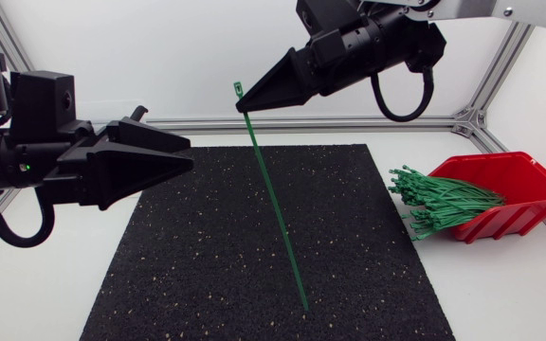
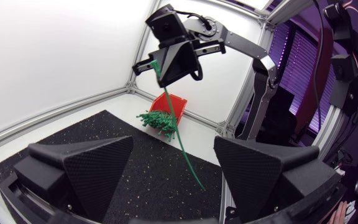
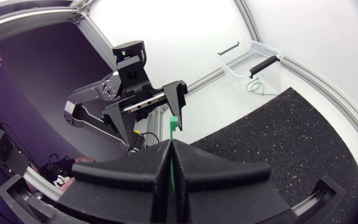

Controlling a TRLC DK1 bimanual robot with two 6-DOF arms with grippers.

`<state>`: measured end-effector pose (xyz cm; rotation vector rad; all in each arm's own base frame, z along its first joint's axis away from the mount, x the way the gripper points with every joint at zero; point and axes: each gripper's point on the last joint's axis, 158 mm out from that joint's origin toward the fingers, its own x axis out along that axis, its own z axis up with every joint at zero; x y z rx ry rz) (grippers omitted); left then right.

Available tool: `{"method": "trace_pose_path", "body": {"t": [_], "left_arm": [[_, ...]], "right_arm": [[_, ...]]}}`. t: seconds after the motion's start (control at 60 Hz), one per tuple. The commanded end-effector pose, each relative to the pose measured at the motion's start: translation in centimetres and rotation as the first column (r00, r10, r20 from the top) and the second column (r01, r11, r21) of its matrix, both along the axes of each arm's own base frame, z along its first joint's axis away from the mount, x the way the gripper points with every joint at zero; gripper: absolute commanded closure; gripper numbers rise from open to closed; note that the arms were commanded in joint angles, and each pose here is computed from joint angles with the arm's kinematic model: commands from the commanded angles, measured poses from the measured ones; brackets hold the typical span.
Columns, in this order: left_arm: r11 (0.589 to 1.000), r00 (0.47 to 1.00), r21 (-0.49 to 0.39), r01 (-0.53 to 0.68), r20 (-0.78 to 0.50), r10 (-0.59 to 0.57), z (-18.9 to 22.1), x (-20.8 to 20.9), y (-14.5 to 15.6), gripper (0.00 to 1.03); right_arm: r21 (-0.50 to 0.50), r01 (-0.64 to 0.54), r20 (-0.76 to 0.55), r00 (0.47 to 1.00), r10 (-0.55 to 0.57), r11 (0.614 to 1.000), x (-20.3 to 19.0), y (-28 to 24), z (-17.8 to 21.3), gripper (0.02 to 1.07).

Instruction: Take a green cable tie from the red box, thread the tail through the head to close it, then place it in the transparent bin on the left.

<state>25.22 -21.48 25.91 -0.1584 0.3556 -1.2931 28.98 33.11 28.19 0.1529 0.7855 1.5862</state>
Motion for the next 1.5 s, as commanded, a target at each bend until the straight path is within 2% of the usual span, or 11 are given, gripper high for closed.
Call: {"method": "trace_pose_path", "body": {"t": [0.0,0.2,0.417,0.45,0.583,0.667,0.8,1.267,1.433,1.483], "left_arm": [[0.999,0.998,-0.035,0.034,-0.045,-0.035,-0.3,-0.7,-1.0,0.13],[0.995,0.997,-0.064,0.073,-0.028,-0.075,0.3,-0.4,-2.6,0.16],[0.997,0.998,-0.056,0.056,-0.023,-0.057,-0.1,0.8,-3.2,0.17],[0.997,0.998,-0.053,0.051,-0.029,-0.053,-0.3,1.2,-3.3,0.21],[0.997,0.998,-0.057,0.041,-0.034,-0.043,-0.4,2.1,-3.5,0.22],[0.996,0.998,-0.074,0.043,-0.037,-0.046,0.1,2.4,-3.8,0.3],[0.995,0.998,-0.085,0.058,-0.035,-0.061,0.5,2.2,-4.3,0.32],[0.992,0.995,-0.108,0.065,-0.068,-0.072,0.7,2.4,-5.0,0.74],[0.991,0.995,-0.113,0.067,-0.069,-0.075,0.9,2.3,-5.1,0.78],[0.991,0.995,-0.114,0.068,-0.069,-0.076,1.0,2.3,-5.1,0.84]], "right_arm": [[-0.009,-0.017,-0.038,0.999,0.017,1.0,-0.3,0.9,-1.1,1.01],[0.011,-0.028,-0.032,0.999,0.028,1.0,-1.0,2.0,-0.1,1.01],[0.024,-0.032,-0.021,0.999,0.033,0.999,-1.8,2.0,0.6,1.01],[0.024,-0.029,-0.019,0.999,0.029,0.999,-1.8,1.9,0.6,1.01],[0.029,-0.025,-0.021,0.999,0.026,0.999,-1.9,1.9,0.7,1.01],[0.034,-0.03,-0.017,0.999,0.03,0.999,-2.1,2.1,0.9,1.01],[0.037,-0.032,-0.013,0.999,0.032,0.999,-2.2,2.2,1.0,1.01],[0.04,-0.026,0.001,1.0,0.026,0.999,-2.1,2.2,1.0,1.01],[0.035,-0.022,0.002,1.0,0.022,0.999,-2.0,2.2,0.8,1.01],[0.034,-0.021,0.003,1.0,0.021,0.999,-2.0,2.2,0.8,1.01]]}}
